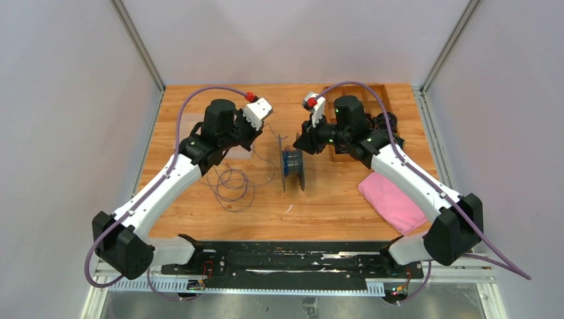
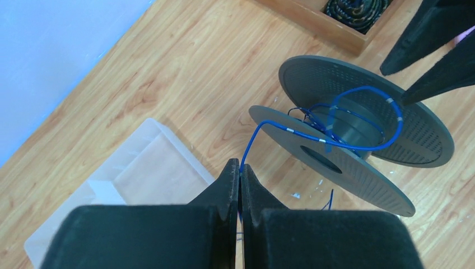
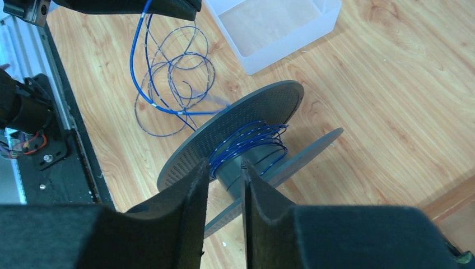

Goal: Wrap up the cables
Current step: Wrap the cable around the cable reel.

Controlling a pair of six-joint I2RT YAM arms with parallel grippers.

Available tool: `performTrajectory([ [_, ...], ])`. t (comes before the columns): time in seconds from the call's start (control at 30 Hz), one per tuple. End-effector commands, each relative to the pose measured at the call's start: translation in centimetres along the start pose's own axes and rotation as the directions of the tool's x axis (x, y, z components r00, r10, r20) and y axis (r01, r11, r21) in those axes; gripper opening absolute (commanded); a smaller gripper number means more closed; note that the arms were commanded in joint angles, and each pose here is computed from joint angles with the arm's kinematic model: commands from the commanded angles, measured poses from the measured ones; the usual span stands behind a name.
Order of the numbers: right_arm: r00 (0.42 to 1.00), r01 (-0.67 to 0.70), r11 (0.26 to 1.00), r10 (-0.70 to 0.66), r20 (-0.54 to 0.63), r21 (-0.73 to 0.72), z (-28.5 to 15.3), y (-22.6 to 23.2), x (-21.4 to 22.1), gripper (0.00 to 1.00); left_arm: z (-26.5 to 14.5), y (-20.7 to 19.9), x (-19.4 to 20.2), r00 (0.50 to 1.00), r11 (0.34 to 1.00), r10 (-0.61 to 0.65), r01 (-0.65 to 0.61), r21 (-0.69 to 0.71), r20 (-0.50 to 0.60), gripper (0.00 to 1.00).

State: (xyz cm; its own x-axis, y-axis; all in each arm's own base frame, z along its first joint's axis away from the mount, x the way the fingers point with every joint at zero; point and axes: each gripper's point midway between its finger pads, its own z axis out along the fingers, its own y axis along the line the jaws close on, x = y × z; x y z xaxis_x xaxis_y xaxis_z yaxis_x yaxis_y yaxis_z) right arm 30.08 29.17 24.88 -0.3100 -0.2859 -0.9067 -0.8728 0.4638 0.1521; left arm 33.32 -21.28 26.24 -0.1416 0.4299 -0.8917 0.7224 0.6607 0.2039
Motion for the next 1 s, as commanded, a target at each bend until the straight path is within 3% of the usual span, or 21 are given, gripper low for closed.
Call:
performTrajectory([
  [0.0, 0.999, 0.021, 0.999, -0.023, 0.033, 0.047, -0.8, -0.8, -1.1, 0.3, 0.1, 1.1, -1.9, 0.998, 0.996, 0.062, -0.06, -0.065, 0.029, 0.0],
  [0.33, 0.999, -0.011, 0.997, 0.008, 0.044, 0.08, -2.0, -1.6, 0.3, 0.45, 1.4, -1.3, -2.9, 0.998, 1.0, -0.02, 0.019, 0.022, 0.052, 0.0],
  [0.57, 0.995, 0.006, 0.999, -0.01, 0.097, 0.04, -2.4, -0.7, 0.4, 0.59, 3.4, -2.8, -2.8, 0.995, 0.992, -0.098, 0.096, 0.083, 0.016, 0.0],
  [0.7, 0.993, 0.015, 0.998, -0.023, 0.115, 0.066, -2.3, -1.3, 0.2, 0.61, 4.0, -3.6, -2.6, 0.99, 0.982, -0.142, 0.143, 0.12, -0.014, 0.0],
  [0.83, 0.993, -0.03, 0.99, 0.013, 0.12, 0.138, -2.3, -2.5, 0.5, 0.62, 4.8, -3.9, -1.9, 0.992, 0.983, -0.112, 0.119, 0.139, -0.06, 0.0],
  [0.97, 0.994, -0.047, 0.989, 0.032, 0.109, 0.138, -2.2, -2.2, 1.3, 0.72, 5.1, -3.3, -1.6, 0.996, 0.991, -0.054, 0.061, 0.116, -0.064, 0.0],
])
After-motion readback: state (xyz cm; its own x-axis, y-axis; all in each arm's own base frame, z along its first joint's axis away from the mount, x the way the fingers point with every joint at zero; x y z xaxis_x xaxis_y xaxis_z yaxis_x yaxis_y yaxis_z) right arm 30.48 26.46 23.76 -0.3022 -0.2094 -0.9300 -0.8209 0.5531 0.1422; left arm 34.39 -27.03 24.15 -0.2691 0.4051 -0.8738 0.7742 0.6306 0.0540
